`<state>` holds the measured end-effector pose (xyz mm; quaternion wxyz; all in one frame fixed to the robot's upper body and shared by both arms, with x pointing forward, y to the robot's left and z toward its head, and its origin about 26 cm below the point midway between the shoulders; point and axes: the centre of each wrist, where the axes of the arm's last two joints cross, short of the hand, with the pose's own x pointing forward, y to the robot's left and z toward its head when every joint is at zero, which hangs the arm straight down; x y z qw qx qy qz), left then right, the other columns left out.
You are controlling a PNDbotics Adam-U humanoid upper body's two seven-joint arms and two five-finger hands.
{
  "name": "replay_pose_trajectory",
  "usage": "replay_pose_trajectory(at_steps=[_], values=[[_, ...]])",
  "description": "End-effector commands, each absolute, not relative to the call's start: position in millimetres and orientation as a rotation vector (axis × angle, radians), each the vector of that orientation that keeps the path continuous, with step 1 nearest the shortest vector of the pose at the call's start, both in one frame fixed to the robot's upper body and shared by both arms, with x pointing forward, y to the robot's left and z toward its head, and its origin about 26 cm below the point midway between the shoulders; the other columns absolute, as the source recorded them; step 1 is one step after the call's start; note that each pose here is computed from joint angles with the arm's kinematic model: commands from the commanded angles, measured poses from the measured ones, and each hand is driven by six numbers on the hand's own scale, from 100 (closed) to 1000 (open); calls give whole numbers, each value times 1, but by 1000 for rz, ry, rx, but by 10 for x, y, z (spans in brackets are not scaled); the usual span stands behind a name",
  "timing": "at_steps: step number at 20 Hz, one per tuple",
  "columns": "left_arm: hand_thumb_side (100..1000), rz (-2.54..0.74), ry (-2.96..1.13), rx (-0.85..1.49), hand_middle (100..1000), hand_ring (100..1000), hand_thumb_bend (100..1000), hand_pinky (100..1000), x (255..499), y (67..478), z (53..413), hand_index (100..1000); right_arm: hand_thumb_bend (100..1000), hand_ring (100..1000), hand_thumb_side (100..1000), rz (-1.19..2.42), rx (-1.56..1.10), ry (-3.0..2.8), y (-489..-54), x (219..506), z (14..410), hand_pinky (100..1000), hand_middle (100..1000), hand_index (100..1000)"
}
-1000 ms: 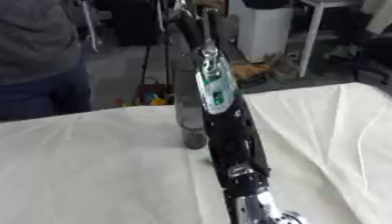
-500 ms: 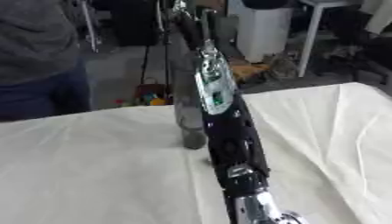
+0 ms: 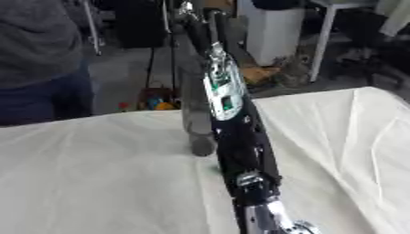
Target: Arrange flowers into the vase.
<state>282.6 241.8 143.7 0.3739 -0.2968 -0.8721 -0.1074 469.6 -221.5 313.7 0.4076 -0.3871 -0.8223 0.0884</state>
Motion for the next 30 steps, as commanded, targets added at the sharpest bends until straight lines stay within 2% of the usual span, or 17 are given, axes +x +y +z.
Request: replay_pose_trajectory(at_steps=[1,8,14,17,21,23,27,30], values=[[727,-293,-2253,-756,438,529,736,625,2814,2429,1504,692,100,798,1000,233,-1003,-2073,-2266,4672,3273,796,531,434],[733,-298,-2250,-755,437,529,734,626,2811,2427,1498,692,100,824,1000,267,-1000,-2002,-2311,4672,3255,819,567,505],[734,-299,-2249,-754,437,530,733,627,2809,2426,1494,692,100,840,1000,304,-1008,-1950,-2350,4670,3239,839,599,646],[734,-300,-2249,-754,437,530,733,627,2809,2425,1493,692,143,846,1000,321,-1011,-1930,-2369,4669,3227,844,613,723],[735,-301,-2249,-752,437,530,731,628,2807,2426,1490,693,215,849,1000,340,-1015,-1914,-2386,4667,3219,848,622,769],[735,-301,-2248,-752,437,530,731,628,2807,2426,1489,693,283,852,1000,352,-1016,-1910,-2387,4667,3216,851,627,800],[735,-302,-2248,-752,437,530,731,628,2806,2425,1488,693,374,854,945,381,-1016,-1897,-2388,4671,3208,855,633,847],[735,-301,-2248,-752,437,530,732,628,2806,2426,1487,693,406,857,918,400,-1018,-1885,-2394,4672,3204,859,638,867]])
